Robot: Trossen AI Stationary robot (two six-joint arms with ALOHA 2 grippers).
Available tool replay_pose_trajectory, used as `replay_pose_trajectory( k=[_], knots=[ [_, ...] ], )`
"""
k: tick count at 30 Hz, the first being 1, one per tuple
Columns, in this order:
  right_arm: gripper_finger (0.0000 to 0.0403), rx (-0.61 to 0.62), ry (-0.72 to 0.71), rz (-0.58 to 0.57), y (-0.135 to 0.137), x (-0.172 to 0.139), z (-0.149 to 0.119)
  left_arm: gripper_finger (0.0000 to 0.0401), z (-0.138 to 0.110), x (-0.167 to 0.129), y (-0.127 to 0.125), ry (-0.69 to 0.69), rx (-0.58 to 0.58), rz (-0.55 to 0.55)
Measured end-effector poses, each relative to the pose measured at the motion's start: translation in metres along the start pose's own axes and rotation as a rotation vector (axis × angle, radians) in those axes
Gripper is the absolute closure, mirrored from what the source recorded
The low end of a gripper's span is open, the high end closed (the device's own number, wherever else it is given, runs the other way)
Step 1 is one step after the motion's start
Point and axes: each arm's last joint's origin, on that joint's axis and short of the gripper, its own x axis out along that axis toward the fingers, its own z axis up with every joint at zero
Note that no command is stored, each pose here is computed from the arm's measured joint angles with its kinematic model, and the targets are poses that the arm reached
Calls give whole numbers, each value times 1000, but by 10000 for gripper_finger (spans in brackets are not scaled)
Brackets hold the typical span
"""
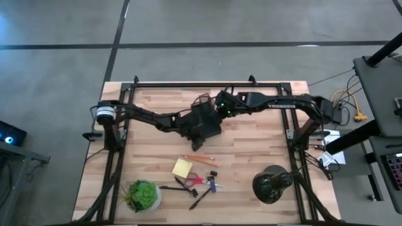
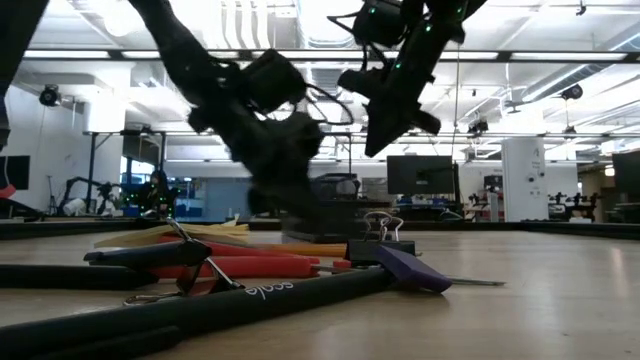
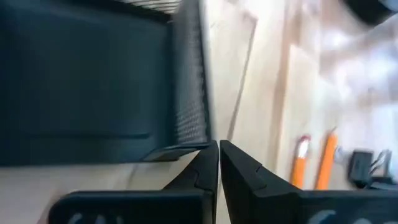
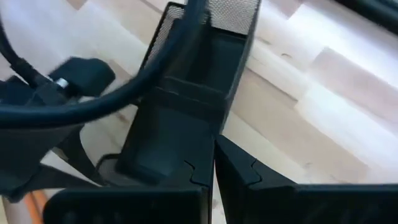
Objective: Pick and place office supplies into organizer
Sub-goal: Adjust the desk organizer
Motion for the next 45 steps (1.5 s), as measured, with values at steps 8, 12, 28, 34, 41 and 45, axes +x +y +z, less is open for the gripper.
replay_pose_trajectory(
  k=[8, 12, 28, 34, 41, 45],
  knots=[
    [394, 3, 1, -61, -8, -33, -16, 401, 22, -34, -18, -78, 107, 2],
    [394, 62, -21, -72, -14, -38, -24, 401, 23, -68, -15, -58, 207, 232],
    [394, 88, -11, -39, 1, -34, -65, 401, 45, -96, 80, -69, 158, 422],
    [394, 96, -25, -20, 6, -39, -62, 401, 52, -90, 92, -116, 78, 526],
    [394, 170, -12, 43, 10, -39, -62, 401, 64, -103, 110, -223, -38, 565],
    [394, 160, -28, 137, 17, -40, -57, 401, 59, -101, 133, -196, -180, 486]
  ],
)
